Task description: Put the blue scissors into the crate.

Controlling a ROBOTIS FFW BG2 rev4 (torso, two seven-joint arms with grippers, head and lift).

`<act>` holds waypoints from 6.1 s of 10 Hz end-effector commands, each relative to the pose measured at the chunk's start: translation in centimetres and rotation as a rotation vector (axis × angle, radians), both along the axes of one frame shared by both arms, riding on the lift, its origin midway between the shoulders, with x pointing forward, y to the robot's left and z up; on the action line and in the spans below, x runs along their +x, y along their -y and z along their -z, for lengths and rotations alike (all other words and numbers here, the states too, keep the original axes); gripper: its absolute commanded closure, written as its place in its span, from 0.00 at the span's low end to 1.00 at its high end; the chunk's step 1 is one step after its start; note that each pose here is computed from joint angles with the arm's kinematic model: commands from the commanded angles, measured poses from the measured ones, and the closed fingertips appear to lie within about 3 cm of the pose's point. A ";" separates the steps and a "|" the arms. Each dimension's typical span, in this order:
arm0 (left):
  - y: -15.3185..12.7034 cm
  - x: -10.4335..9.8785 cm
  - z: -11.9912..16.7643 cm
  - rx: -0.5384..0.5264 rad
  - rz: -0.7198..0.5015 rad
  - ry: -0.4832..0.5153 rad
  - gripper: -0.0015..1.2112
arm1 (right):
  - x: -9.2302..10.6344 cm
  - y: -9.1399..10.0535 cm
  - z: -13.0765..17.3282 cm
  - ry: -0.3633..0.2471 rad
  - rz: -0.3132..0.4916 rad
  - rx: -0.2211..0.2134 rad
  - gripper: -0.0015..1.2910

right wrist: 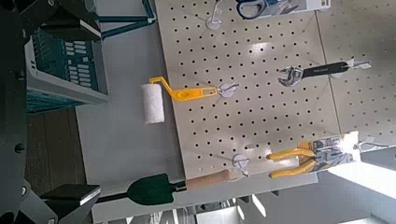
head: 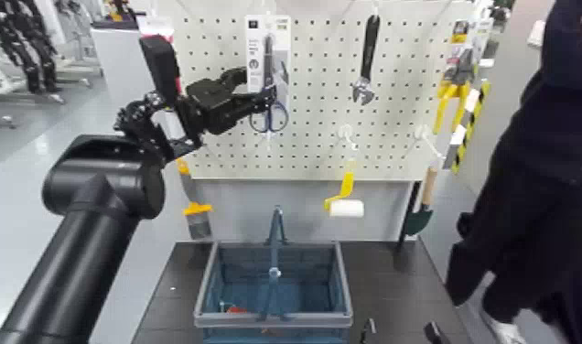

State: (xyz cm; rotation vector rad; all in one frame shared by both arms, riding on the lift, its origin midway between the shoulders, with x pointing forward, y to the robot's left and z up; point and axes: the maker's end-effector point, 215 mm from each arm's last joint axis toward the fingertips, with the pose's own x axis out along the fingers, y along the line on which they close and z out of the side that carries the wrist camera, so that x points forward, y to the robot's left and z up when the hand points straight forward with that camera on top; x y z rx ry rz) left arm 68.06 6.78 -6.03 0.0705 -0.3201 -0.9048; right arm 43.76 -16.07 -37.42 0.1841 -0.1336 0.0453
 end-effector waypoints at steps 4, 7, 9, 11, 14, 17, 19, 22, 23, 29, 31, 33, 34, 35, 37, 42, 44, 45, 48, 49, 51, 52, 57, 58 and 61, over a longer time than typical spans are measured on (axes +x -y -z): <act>-0.3 0.2 -0.8 0.024 -0.026 0.024 0.93 | 0.0 0.0 0.1 -0.003 0.001 0.001 0.11; -0.5 0.3 -1.3 0.022 -0.030 0.032 0.93 | 0.0 0.0 0.1 -0.003 0.001 0.001 0.11; -0.5 0.2 -1.4 0.021 -0.031 0.036 0.93 | 0.0 0.0 0.1 -0.003 0.001 0.001 0.11; 0.2 -1.0 -3.0 0.021 -0.014 0.068 0.93 | 0.0 0.0 0.1 -0.003 0.001 0.001 0.11; 1.6 -3.1 -4.3 -0.003 0.024 0.086 0.93 | -0.1 0.0 0.3 -0.008 0.001 0.002 0.11; 1.7 -4.4 -5.2 -0.017 0.031 0.099 0.93 | 0.0 0.0 0.3 -0.009 0.001 0.002 0.11; 1.8 -5.0 -4.8 -0.027 0.035 0.085 0.93 | 0.0 0.0 0.3 -0.011 0.000 0.000 0.11; 2.0 -6.6 -2.8 -0.042 0.046 0.031 0.93 | 0.0 -0.2 0.4 -0.015 0.000 0.001 0.11; 2.2 -7.1 -2.2 -0.041 0.055 0.016 0.93 | 0.0 -0.2 0.5 -0.016 -0.001 -0.001 0.11; 0.9 -8.4 6.9 -0.048 0.027 -0.189 0.98 | 0.0 -0.3 0.5 -0.019 -0.004 -0.003 0.11; 0.3 -8.5 9.7 -0.038 0.018 -0.242 0.98 | 0.0 -0.4 0.7 -0.023 -0.006 -0.004 0.11; -0.2 -8.8 12.3 -0.030 0.011 -0.294 0.98 | 0.0 -0.4 0.7 -0.024 -0.006 -0.003 0.11; -0.6 -8.9 14.4 -0.030 0.002 -0.335 0.98 | 0.0 -0.5 0.8 -0.026 -0.010 -0.004 0.11; -0.9 -9.2 15.8 -0.027 -0.003 -0.364 0.98 | 0.0 -0.5 0.8 -0.027 -0.008 -0.003 0.11; -1.5 -9.4 18.9 -0.022 -0.012 -0.421 0.98 | 0.0 -0.5 0.9 -0.029 -0.010 -0.005 0.11; -2.3 -10.1 23.2 0.003 -0.020 -0.502 0.98 | 0.0 -0.6 1.0 -0.031 -0.011 -0.004 0.12; -2.3 -10.4 24.9 0.007 -0.018 -0.535 0.98 | 0.0 -0.7 0.9 -0.031 -0.014 -0.005 0.11; -2.5 -10.4 25.8 0.009 -0.020 -0.550 0.98 | 0.0 -0.7 0.9 -0.031 -0.014 -0.005 0.12; -2.4 -10.3 28.6 0.011 -0.023 -0.593 0.98 | 0.0 -0.6 0.9 -0.031 -0.014 -0.006 0.12; -2.6 -10.2 29.3 0.019 -0.029 -0.604 0.98 | 0.0 -0.6 0.9 -0.031 -0.013 -0.004 0.12; -2.8 -10.0 30.7 0.027 -0.034 -0.624 0.98 | 0.0 -0.7 0.9 -0.030 -0.016 -0.004 0.12; -2.8 -10.0 31.2 0.033 -0.033 -0.633 0.98 | 0.0 -0.7 0.9 -0.030 -0.016 -0.004 0.12; -3.0 -10.3 32.8 0.043 -0.040 -0.663 0.98 | 0.0 -0.7 0.9 -0.029 -0.017 -0.003 0.12; -3.2 -10.3 32.8 0.041 -0.042 -0.662 0.77 | 0.0 -0.7 0.9 -0.029 -0.017 -0.004 0.12; -3.4 -10.3 32.3 0.039 -0.037 -0.649 0.00 | 0.0 -0.7 0.9 -0.029 -0.017 -0.004 0.12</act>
